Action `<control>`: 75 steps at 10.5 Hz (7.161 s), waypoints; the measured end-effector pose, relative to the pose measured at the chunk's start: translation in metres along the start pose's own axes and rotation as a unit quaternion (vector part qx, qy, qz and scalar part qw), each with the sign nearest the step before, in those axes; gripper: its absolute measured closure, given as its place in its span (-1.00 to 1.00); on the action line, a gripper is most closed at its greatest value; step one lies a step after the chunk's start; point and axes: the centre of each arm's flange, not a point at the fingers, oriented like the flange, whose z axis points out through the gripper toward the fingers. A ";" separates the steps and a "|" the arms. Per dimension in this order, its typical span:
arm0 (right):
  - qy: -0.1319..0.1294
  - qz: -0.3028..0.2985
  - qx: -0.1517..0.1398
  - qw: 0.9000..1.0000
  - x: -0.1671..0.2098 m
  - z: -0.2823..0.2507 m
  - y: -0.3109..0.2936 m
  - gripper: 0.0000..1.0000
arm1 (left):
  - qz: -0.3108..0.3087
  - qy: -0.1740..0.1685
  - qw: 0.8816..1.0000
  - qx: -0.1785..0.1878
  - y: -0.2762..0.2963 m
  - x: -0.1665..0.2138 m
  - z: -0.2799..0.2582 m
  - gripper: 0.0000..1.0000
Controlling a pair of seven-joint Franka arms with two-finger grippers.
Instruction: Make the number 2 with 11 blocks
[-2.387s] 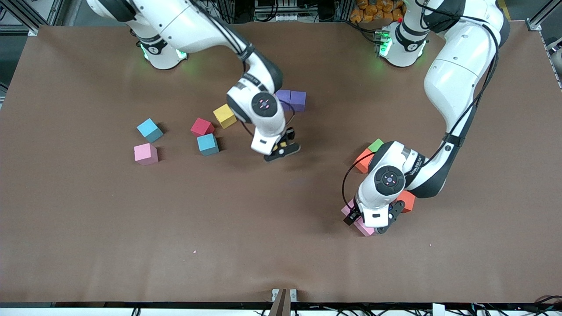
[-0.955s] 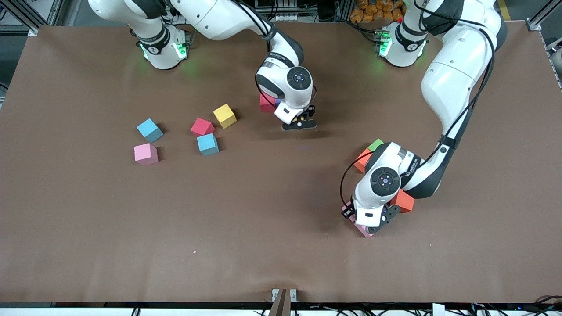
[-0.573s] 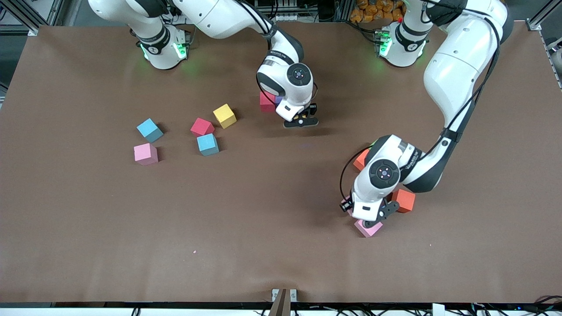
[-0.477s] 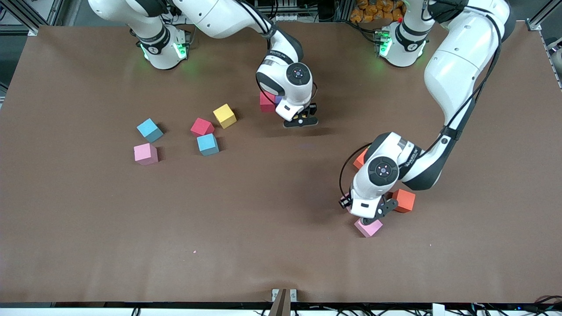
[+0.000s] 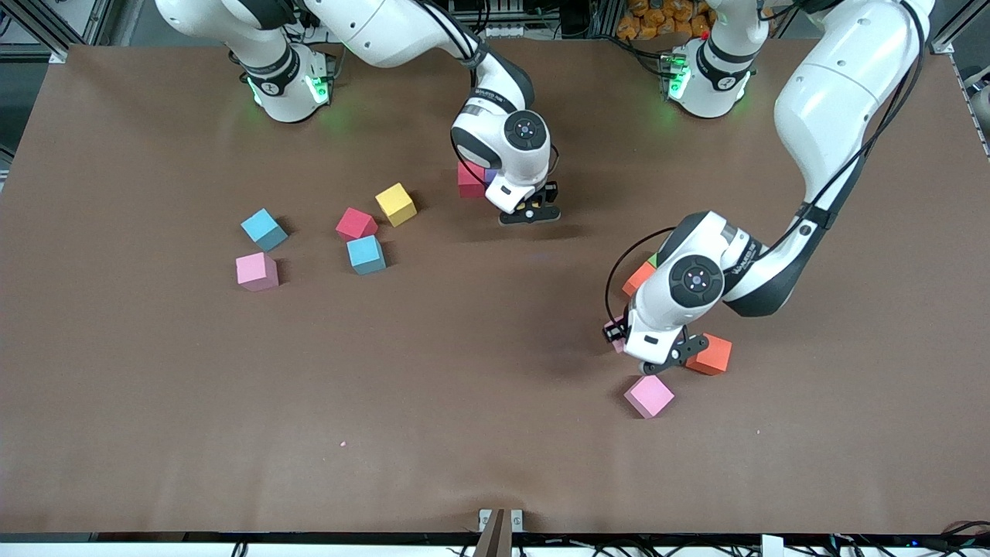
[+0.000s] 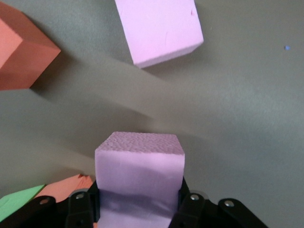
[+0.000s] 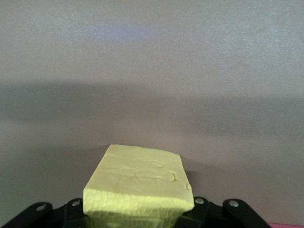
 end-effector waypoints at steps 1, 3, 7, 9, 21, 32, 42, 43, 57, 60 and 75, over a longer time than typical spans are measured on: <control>0.000 -0.001 0.000 1.000 0.000 0.000 0.000 -0.12 | 0.008 -0.001 1.000 0.004 0.002 -0.010 -0.001 -0.16; -0.002 -0.003 -0.004 1.000 0.000 0.000 0.001 -0.12 | 0.026 -0.006 1.000 0.007 0.009 -0.033 -0.001 -0.16; -0.006 -0.005 -0.009 1.000 -0.001 0.000 0.002 -0.14 | 0.045 -0.011 0.999 0.027 0.008 -0.072 0.003 -0.17; -0.008 -0.002 -0.012 1.000 -0.001 0.002 0.003 -0.30 | 0.039 -0.012 0.999 0.031 0.009 -0.091 0.005 -0.18; 0.039 0.080 0.014 0.996 0.126 -0.115 0.116 -1.00 | 0.048 0.009 0.999 0.021 0.030 -0.138 -0.011 -0.18; 0.040 0.026 -0.037 0.998 0.231 -0.175 0.289 -1.00 | 0.167 0.019 0.986 0.003 0.108 -0.281 0.047 -0.14; 0.030 0.018 -0.044 0.998 0.233 -0.172 0.302 -1.00 | 0.186 0.024 0.982 0.017 0.110 -0.306 0.074 -0.14; 0.029 0.018 -0.044 0.998 0.233 -0.172 0.302 -1.00 | 0.186 0.024 0.982 0.017 0.110 -0.305 0.074 -0.14; 0.028 0.019 -0.045 0.998 0.233 -0.171 0.303 -1.00 | 0.193 0.035 0.980 0.026 0.099 -0.304 0.072 -0.14; 0.026 0.019 -0.046 0.998 0.233 -0.169 0.304 -1.00 | 0.196 0.035 0.980 0.030 0.095 -0.306 0.074 -0.14; -0.100 -0.062 -0.043 0.992 0.186 -0.069 0.337 -1.00 | 0.209 0.034 0.977 0.039 0.086 -0.321 0.075 -0.14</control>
